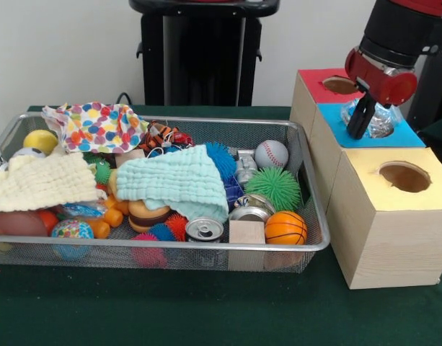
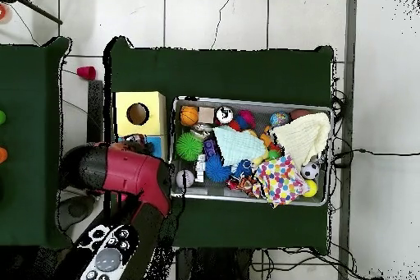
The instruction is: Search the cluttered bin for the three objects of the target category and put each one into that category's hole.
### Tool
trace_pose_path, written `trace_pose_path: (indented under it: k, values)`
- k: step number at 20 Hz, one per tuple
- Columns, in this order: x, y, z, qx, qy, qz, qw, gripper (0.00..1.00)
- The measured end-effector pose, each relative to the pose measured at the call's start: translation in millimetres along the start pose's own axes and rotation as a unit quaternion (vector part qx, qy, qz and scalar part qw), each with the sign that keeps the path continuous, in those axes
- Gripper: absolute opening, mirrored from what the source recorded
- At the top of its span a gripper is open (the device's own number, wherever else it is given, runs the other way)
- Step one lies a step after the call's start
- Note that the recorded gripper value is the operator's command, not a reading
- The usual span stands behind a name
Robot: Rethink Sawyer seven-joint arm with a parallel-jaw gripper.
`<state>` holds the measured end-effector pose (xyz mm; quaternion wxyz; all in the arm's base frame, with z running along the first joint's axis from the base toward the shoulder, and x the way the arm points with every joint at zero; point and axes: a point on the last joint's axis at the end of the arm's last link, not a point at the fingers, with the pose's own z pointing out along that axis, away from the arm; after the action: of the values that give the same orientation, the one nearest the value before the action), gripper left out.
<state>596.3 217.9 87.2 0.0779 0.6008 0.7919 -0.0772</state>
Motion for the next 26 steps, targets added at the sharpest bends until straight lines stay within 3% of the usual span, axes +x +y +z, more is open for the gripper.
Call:
trace_pose_path:
  k: [13,18,26]
  values:
    - [12.0,1,-26,0.001,0.016,-0.005,0.9999,0.00]
    - [26.5,-7,-30,0.022,0.029,-0.013,0.9993,0.00]
    - [38.4,-22,-27,0.047,0.047,-0.002,0.9978,0.00]
